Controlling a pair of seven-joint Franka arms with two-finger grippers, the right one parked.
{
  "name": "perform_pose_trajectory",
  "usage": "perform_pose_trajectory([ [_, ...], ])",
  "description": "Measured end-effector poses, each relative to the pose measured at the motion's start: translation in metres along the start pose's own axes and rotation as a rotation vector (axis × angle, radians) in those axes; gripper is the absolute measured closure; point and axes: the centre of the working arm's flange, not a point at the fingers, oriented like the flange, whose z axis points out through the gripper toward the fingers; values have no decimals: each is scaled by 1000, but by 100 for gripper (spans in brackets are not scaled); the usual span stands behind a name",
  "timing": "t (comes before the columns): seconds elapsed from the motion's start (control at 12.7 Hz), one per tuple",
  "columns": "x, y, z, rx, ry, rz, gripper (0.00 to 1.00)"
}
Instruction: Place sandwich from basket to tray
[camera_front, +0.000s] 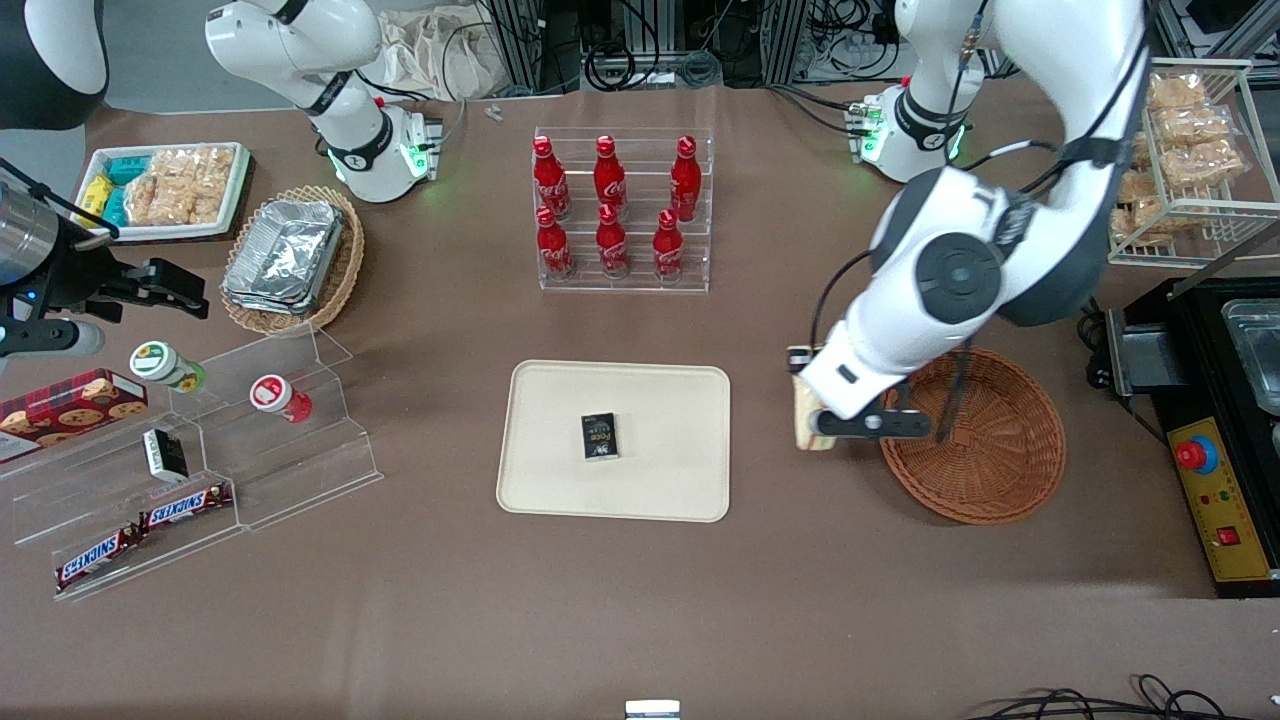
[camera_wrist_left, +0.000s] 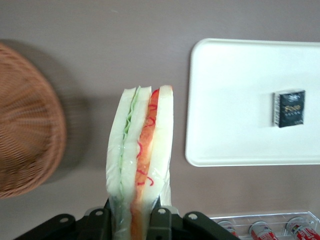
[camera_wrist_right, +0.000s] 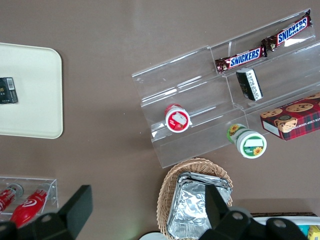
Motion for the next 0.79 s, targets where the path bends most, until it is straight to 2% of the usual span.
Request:
perform_pose_trajectory([
  [0.31, 1, 57, 64, -42, 23, 76, 72],
  [0.63, 3, 86, 115, 1, 32, 89, 72],
  [0.79, 7, 92, 136, 5, 34, 88, 72],
])
